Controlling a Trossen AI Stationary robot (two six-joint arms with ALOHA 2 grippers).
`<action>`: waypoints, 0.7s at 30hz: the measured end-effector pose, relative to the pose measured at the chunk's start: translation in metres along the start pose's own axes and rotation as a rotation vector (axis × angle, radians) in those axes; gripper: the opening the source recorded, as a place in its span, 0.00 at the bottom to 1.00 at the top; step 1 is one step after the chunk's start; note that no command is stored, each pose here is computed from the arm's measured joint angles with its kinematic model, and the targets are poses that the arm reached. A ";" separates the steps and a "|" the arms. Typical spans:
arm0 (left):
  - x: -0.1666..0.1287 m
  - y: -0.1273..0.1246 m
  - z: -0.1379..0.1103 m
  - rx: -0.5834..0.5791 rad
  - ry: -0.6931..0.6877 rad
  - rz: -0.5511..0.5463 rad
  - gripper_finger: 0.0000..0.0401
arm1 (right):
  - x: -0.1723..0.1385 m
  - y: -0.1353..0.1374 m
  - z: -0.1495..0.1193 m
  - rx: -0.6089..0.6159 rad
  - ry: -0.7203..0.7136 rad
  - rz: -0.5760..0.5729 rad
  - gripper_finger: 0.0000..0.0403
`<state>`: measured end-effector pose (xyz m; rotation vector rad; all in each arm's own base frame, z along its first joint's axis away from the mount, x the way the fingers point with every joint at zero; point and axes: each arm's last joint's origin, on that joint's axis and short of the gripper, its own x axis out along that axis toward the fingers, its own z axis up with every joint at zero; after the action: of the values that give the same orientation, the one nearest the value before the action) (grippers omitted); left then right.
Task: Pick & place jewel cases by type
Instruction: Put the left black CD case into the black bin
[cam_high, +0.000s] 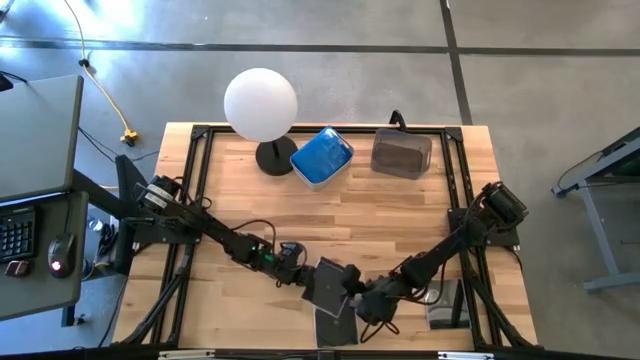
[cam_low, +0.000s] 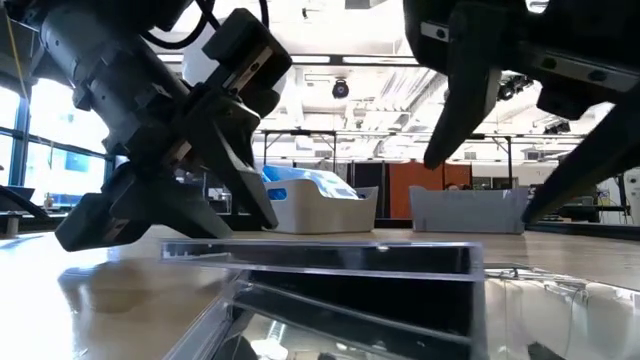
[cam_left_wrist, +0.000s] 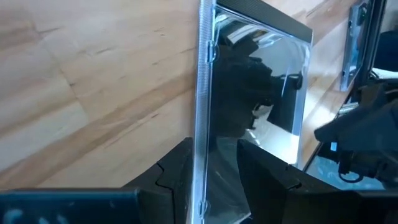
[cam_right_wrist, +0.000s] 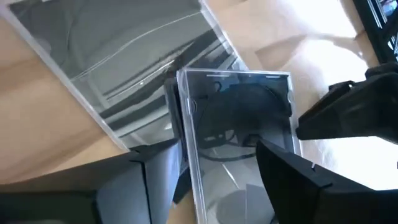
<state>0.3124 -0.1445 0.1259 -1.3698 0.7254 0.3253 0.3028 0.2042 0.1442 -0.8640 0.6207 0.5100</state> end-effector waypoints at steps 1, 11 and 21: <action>0.000 0.000 0.000 0.005 0.000 -0.001 0.31 | 0.000 0.000 -0.001 -0.012 0.011 -0.005 0.51; 0.001 0.003 0.000 0.030 0.006 0.032 0.31 | -0.002 0.007 -0.018 -0.079 0.214 0.014 0.51; 0.004 0.003 0.000 0.042 -0.004 0.013 0.31 | 0.001 0.017 -0.038 -0.142 0.266 -0.099 0.51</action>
<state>0.3131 -0.1449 0.1209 -1.3243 0.7345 0.3217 0.2816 0.1824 0.1162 -1.1026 0.7863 0.3547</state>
